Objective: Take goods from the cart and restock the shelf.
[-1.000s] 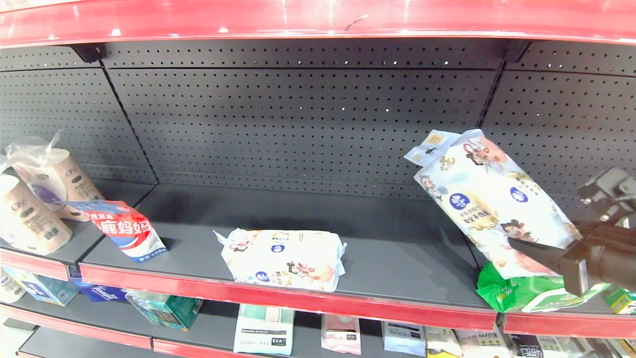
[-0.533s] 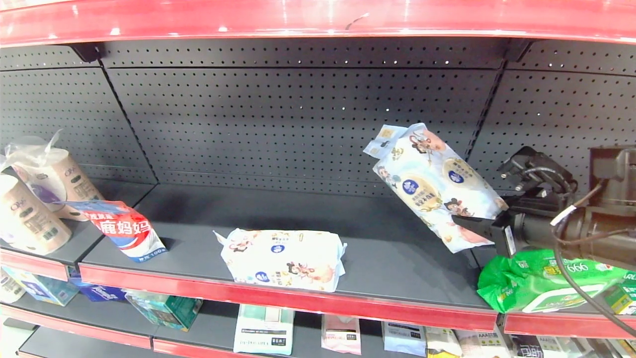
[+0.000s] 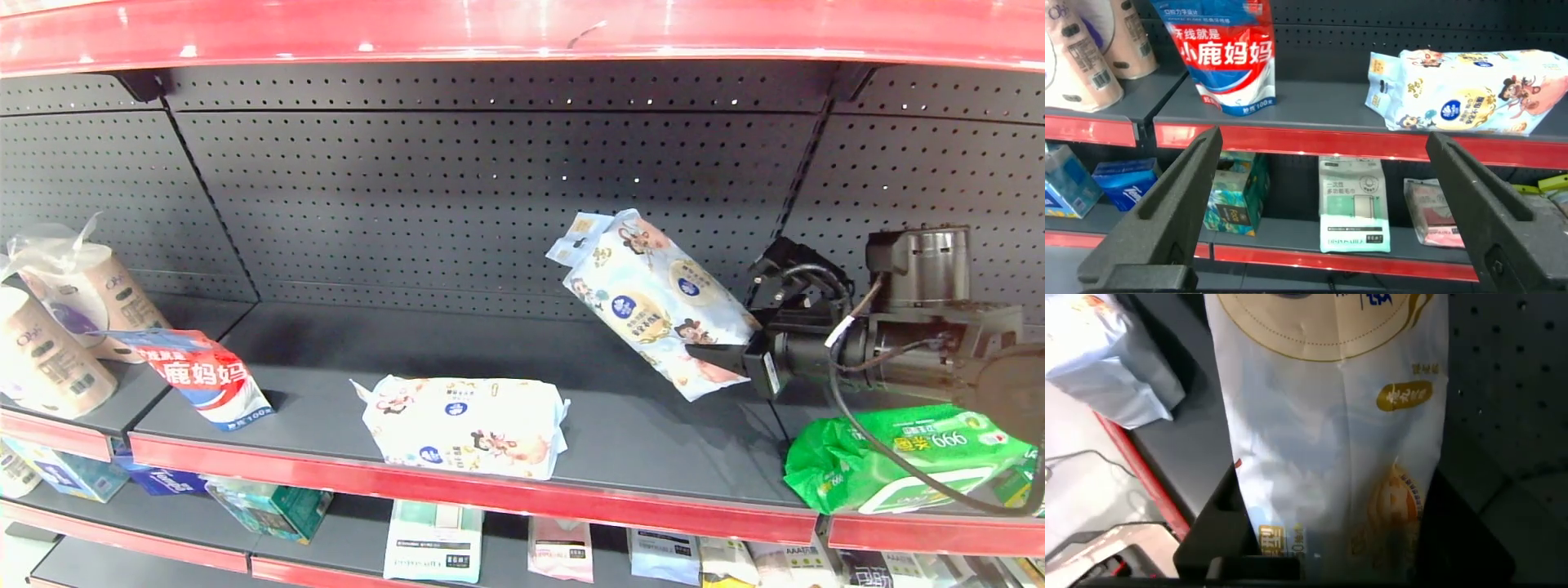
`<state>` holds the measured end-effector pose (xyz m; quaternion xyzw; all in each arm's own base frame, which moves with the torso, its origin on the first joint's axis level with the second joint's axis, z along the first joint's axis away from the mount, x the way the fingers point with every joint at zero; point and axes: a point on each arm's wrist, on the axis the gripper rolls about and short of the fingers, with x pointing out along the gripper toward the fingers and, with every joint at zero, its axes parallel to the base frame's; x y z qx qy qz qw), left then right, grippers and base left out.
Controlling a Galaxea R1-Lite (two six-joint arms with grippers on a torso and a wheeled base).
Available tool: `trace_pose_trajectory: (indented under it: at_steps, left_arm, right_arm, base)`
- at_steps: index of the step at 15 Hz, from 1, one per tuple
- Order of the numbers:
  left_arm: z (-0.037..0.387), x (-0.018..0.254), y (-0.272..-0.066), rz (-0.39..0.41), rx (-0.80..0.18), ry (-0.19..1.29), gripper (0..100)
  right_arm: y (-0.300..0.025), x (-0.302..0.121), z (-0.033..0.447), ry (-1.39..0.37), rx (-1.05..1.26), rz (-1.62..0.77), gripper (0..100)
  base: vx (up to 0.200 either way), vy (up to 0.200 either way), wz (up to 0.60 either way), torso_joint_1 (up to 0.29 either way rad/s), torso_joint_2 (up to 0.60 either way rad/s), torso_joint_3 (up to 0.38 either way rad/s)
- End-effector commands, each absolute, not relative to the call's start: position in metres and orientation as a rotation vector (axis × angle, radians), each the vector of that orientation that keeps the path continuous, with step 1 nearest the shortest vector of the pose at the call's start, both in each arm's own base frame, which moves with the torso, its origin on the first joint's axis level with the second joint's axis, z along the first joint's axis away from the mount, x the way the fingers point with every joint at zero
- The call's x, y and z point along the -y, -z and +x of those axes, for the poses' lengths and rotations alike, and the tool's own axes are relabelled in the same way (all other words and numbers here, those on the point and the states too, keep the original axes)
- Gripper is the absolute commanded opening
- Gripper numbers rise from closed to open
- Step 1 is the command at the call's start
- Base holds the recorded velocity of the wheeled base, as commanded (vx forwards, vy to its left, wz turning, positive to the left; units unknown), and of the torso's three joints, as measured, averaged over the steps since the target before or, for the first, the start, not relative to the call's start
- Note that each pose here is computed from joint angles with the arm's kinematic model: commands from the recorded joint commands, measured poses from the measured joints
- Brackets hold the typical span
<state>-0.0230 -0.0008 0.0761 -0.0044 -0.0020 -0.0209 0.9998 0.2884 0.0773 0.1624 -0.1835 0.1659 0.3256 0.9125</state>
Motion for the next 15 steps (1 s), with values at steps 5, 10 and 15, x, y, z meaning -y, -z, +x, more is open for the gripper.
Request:
trace_pose_trajectory:
  at_steps: [5, 10, 15]
  left_arm:
    - [-0.023, 0.001, -0.076, -0.009, 0.003, 0.041, 100]
    - [-0.023, 0.001, -0.076, -0.009, 0.003, 0.041, 100]
    - [-0.023, 0.001, -0.076, -0.009, 0.003, 0.041, 100]
  right_arm:
    - [-0.139, -0.091, 0.326, -0.727, -0.350, -0.478, 0]
    - [-0.135, -0.102, 0.337, -0.734, -0.347, -0.490, 0]
    - [-0.130, -0.120, 0.346, -0.758, -0.342, -0.500, 0]
  base:
    - [0.000, 0.000, 0.00, 0.000, 0.00, 0.000]
    - [0.000, 0.000, 0.00, 0.000, 0.00, 0.000]
    - [0.000, 0.000, 0.00, 0.000, 0.00, 0.000]
